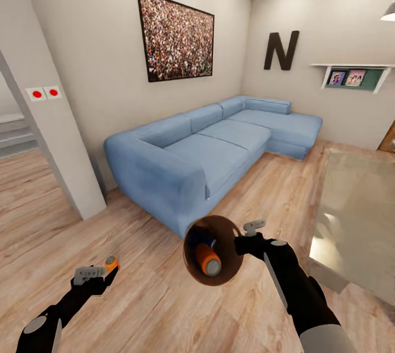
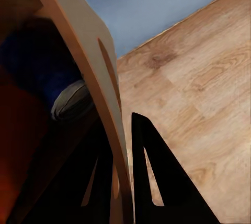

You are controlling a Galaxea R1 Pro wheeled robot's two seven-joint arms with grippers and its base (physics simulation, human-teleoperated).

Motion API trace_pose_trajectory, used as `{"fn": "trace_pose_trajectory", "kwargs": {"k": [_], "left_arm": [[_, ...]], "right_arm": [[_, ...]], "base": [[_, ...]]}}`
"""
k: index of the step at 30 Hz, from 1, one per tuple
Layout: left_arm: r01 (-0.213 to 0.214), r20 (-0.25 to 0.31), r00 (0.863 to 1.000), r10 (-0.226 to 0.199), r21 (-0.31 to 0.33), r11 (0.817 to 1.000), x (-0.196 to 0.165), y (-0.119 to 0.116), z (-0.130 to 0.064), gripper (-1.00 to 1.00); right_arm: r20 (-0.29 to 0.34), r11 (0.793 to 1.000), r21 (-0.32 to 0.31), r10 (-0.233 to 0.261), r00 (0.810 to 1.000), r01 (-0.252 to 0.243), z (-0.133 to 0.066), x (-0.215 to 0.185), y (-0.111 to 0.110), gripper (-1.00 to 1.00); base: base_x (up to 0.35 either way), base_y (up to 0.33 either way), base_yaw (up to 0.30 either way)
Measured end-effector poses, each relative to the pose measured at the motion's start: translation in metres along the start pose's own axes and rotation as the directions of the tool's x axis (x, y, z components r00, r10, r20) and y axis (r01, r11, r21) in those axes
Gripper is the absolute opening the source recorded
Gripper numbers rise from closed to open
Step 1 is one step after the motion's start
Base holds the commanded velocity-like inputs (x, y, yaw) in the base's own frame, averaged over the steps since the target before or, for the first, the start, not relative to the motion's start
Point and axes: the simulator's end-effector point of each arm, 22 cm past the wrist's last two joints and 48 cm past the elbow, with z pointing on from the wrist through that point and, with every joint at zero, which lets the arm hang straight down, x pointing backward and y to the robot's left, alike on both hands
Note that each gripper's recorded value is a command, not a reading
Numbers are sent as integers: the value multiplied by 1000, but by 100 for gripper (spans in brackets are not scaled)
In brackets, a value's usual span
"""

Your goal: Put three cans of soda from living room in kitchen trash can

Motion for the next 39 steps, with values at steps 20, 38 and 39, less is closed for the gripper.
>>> {"fn": "trace_pose_trajectory", "kwargs": {"k": [20, 38, 39], "left_arm": [[-2, -6, 1000, 2, 0, 1000, 1, 0, 0, 100], [33, -44, 999, -33, 17, 999, 23, -8, 1, 100], [33, -43, 999, -32, 16, 999, 23, -8, 1, 100]], "right_arm": [[-35, 996, -55, 67, 997, -69, -4, 3, 11, -100], [-34, 995, -67, 75, 997, -77, -3, 3, 16, -100], [-34, 995, -67, 75, 997, -77, -3, 3, 16, -100]], "base": [[12, 68, -252], [-52, 296, -254], [-2, 315, -254]]}}
